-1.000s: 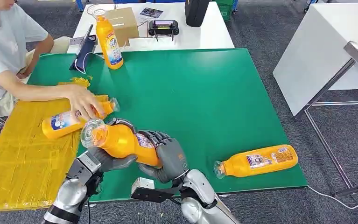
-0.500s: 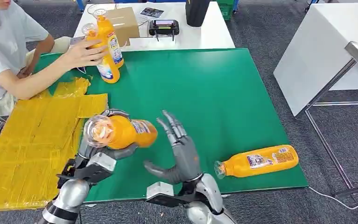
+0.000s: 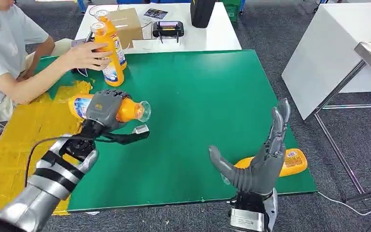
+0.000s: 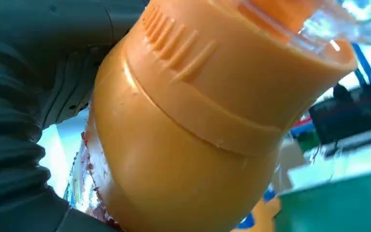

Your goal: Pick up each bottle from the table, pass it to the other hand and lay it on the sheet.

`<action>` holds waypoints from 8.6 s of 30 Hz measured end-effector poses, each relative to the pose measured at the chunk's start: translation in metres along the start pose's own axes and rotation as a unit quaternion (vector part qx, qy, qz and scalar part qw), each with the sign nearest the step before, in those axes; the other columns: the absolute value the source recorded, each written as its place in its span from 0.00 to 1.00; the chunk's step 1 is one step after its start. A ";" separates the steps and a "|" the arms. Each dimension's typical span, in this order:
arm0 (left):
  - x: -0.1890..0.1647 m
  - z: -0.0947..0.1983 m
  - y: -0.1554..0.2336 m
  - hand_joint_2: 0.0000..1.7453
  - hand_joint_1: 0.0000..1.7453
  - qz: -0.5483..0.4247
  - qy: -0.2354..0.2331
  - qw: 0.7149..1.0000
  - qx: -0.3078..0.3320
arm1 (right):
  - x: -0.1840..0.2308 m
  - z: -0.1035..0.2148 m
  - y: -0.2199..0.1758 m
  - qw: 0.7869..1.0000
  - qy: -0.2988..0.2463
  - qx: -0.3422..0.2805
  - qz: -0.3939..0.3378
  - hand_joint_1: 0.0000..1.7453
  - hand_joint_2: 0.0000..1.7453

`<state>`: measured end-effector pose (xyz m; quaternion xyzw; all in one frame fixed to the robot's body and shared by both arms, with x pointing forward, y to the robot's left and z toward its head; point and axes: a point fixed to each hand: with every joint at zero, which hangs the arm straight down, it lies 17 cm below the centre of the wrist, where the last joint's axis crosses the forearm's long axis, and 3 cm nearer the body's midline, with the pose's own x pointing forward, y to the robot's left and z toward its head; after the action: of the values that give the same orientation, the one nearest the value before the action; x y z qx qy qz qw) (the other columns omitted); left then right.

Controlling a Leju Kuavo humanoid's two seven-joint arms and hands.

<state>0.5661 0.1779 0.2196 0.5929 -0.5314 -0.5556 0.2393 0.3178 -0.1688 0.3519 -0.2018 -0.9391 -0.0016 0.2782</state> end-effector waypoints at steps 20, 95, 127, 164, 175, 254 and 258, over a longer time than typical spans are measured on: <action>-0.097 0.068 -0.185 1.00 0.00 -0.112 0.074 0.943 -0.304 | -0.005 -0.012 0.015 1.000 -0.009 0.026 0.014 0.00 1.00; 0.025 0.133 0.038 1.00 0.00 0.548 0.066 0.818 0.162 | -0.335 0.221 -0.151 0.654 0.278 0.475 0.519 0.08 1.00; 0.068 0.137 0.034 1.00 0.00 0.619 0.028 0.778 0.108 | -0.271 0.149 -0.068 0.863 0.259 0.257 0.349 1.00 1.00; 0.135 0.123 0.091 1.00 0.00 0.673 -0.093 0.728 0.089 | -0.127 0.154 0.187 0.897 0.231 0.378 -0.020 1.00 1.00; 0.133 0.121 0.092 1.00 0.00 0.678 -0.093 0.724 0.090 | -0.121 0.179 0.213 0.878 0.207 0.431 0.006 1.00 1.00; -0.097 0.087 0.055 1.00 1.00 0.029 0.100 0.985 0.140 | -0.099 0.071 0.032 0.976 0.171 0.129 0.031 0.00 1.00; -0.068 0.064 0.031 1.00 1.00 0.015 0.056 0.995 0.085 | -0.098 0.063 0.037 0.977 0.165 0.133 0.022 0.00 1.00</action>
<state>0.5089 0.2489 0.2572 0.6330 -0.5718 -0.4705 0.2256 0.3738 -0.1646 0.2438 -0.1810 -0.8675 0.0963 0.4533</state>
